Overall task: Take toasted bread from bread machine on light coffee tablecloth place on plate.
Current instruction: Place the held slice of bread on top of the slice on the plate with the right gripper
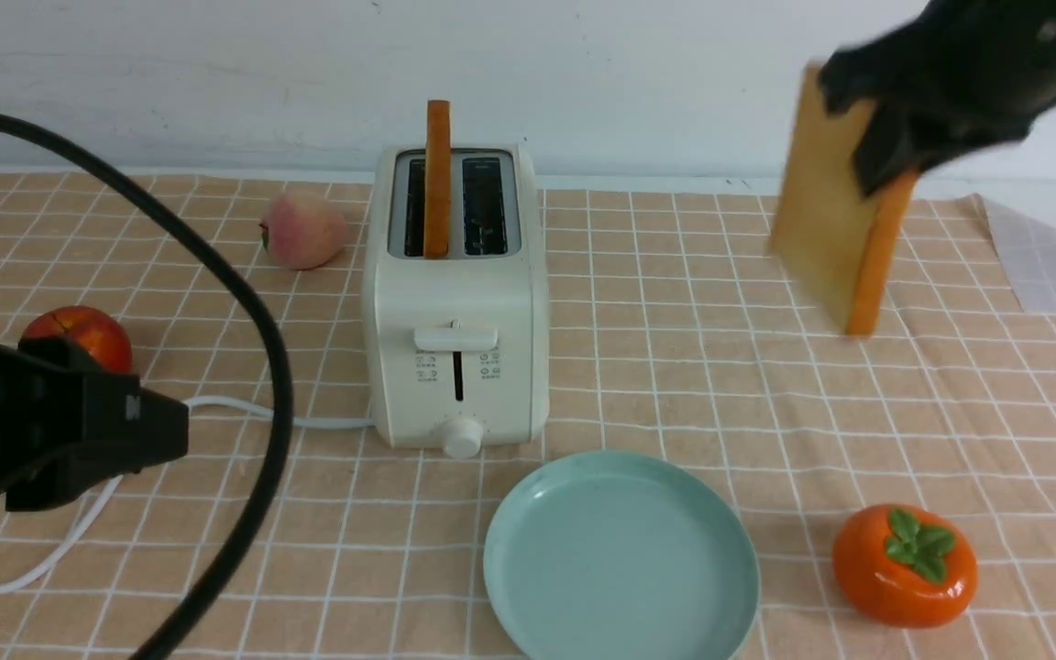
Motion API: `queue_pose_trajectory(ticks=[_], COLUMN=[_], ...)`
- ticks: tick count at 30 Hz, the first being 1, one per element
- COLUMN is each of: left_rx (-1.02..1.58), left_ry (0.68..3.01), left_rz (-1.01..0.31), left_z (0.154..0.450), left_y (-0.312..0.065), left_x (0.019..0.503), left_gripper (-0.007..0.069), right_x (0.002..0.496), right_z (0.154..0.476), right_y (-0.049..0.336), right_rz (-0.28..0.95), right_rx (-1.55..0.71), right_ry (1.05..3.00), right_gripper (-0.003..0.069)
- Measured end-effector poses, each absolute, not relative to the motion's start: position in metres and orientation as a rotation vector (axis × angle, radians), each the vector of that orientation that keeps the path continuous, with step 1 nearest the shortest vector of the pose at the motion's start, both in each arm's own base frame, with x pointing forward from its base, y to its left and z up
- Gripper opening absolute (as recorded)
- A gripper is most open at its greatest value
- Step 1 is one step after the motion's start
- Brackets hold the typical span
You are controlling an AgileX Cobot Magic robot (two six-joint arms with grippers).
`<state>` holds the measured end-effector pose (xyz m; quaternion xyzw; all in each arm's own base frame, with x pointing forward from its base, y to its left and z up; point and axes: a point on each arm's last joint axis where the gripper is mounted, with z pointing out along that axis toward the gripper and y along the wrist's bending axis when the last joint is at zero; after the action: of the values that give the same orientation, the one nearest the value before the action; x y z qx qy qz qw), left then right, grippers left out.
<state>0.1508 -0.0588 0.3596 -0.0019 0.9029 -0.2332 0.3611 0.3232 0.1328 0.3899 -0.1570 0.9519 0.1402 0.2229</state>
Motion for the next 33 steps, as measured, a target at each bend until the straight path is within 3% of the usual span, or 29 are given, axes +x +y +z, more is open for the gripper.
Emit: queue_pose_trajectory(ticks=[1,2,3,7,13,15,16,21,22,23,26,29,33], left_rx=[-0.005,-0.005,-0.004,-0.004,-0.004,-0.004,-0.004,-0.003,-0.003,-0.003,-0.005,-0.02,0.02], left_ry=[2.326,2.326,2.329,2.329,2.33,2.332,2.332,2.334,2.334,2.334,2.326,2.279,2.247], left_rz=[-0.601,-0.601,-0.601,-0.601,-0.601,-0.601,-0.601,-0.601,-0.601,-0.601,-0.601,-0.61,-0.595], left_z=[0.36,0.36,0.359,0.359,0.359,0.359,0.359,0.359,0.359,0.359,0.36,0.363,0.369], left_y=[-0.059,-0.059,-0.059,-0.059,-0.059,-0.059,-0.059,-0.059,-0.059,-0.059,-0.059,-0.059,-0.062], left_x=[0.151,0.151,0.151,0.151,0.151,0.15,0.15,0.15,0.15,0.15,0.151,0.154,0.168], left_gripper=[0.0238,0.0238,0.0238,0.0238,0.0238,0.0238,0.0238,0.0238,0.0238,0.0238,0.0238,0.0238,0.0262], right_x=[0.324,0.322,0.319,0.318,0.324,0.325,0.325,0.328,0.328,0.328,0.327,0.327,0.316], right_z=[0.386,0.373,0.344,0.294,0.248,0.24,0.24,0.241,0.242,0.248,0.27,0.298,0.35], right_y=[0.133,0.14,0.151,0.167,0.172,0.173,0.173,0.172,0.171,0.167,0.16,0.155,0.149], right_rz=[0.385,0.483,0.657,0.921,0.996,1.012,1.013,0.986,0.976,0.933,0.824,0.734,0.693], right_rx=[-0.433,-0.479,-0.569,-0.624,-0.498,-0.466,-0.464,-0.43,-0.436,-0.456,-0.52,-0.561,-0.551], right_ry=[2.64,2.677,2.73,2.756,2.799,2.817,2.817,2.795,2.794,2.783,2.757,2.711,2.578], right_gripper=[0.0101,0.0101,0.0101,0.0101,0.0106,0.0144,0.0148,0.0387,0.0398,0.0482,0.0612,0.0669,0.0665])
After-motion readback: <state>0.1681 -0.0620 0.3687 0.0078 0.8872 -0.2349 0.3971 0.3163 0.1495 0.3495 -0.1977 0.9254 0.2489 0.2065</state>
